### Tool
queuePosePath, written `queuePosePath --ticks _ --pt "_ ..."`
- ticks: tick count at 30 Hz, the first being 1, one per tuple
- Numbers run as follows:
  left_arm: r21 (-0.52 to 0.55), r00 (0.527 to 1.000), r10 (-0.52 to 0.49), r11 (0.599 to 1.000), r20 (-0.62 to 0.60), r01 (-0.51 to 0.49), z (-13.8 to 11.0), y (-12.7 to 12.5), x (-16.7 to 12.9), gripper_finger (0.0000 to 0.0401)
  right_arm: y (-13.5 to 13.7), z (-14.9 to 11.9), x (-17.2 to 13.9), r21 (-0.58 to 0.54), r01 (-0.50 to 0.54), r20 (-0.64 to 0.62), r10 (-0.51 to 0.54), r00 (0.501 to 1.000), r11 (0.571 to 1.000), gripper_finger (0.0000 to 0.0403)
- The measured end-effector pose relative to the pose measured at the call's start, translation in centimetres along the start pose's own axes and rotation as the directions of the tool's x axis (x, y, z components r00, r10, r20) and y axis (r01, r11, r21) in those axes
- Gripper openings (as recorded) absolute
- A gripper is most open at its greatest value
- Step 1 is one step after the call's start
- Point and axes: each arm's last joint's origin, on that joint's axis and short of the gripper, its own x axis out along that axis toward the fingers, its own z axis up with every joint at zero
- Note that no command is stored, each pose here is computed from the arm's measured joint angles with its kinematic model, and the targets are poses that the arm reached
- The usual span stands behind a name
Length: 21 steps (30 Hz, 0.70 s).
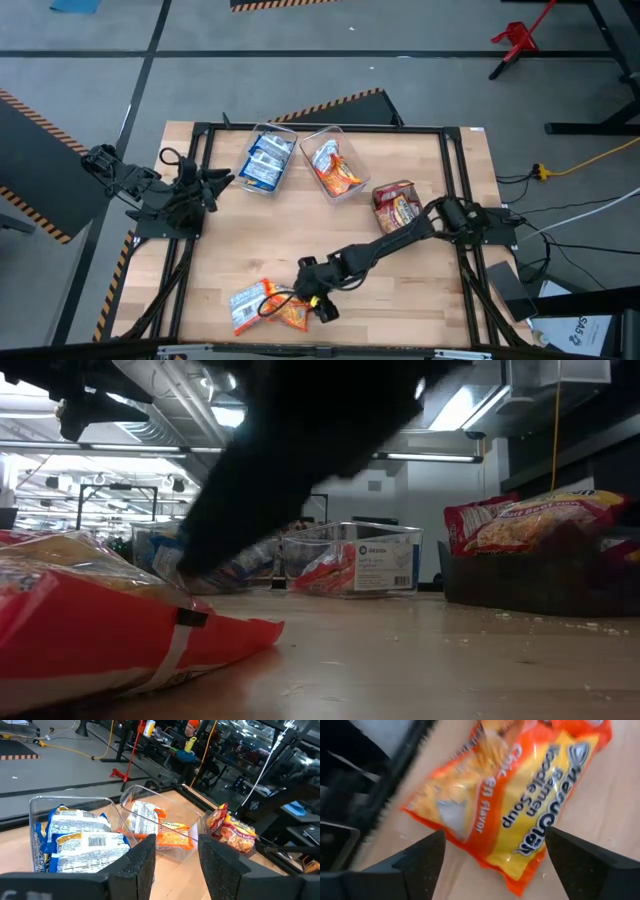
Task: Sort Maruchan noodles
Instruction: Put the orange noodle pack into the right transparent bin
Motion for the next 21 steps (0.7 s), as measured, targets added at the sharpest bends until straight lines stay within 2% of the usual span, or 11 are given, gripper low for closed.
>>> queuePosePath --ticks 8,11,15,21 --pt "-0.002 1.0 -0.003 1.0 -0.002 0.003 0.0 0.0 0.0 0.0141 -0.8 -1.5 1.9 0.045 0.076 -0.067 -0.073 0.995 0.996 0.0332" --pt "-0.001 1.0 -0.003 1.0 -0.003 0.003 0.0 0.0 0.0 0.0141 -0.8 -1.5 1.9 0.043 0.108 -0.064 -0.105 0.992 0.993 0.0319" --pt "-0.001 1.0 -0.003 1.0 -0.002 0.003 0.0 0.0 0.0 0.0141 -0.9 -1.6 2.0 0.067 0.137 -0.067 -0.133 0.989 0.988 0.0262" --pt "0.003 1.0 -0.003 1.0 -0.002 0.003 0.0 0.0 0.0 0.0141 -1.0 -1.7 1.9 0.135 0.155 -0.083 -0.145 0.986 0.979 0.0135"
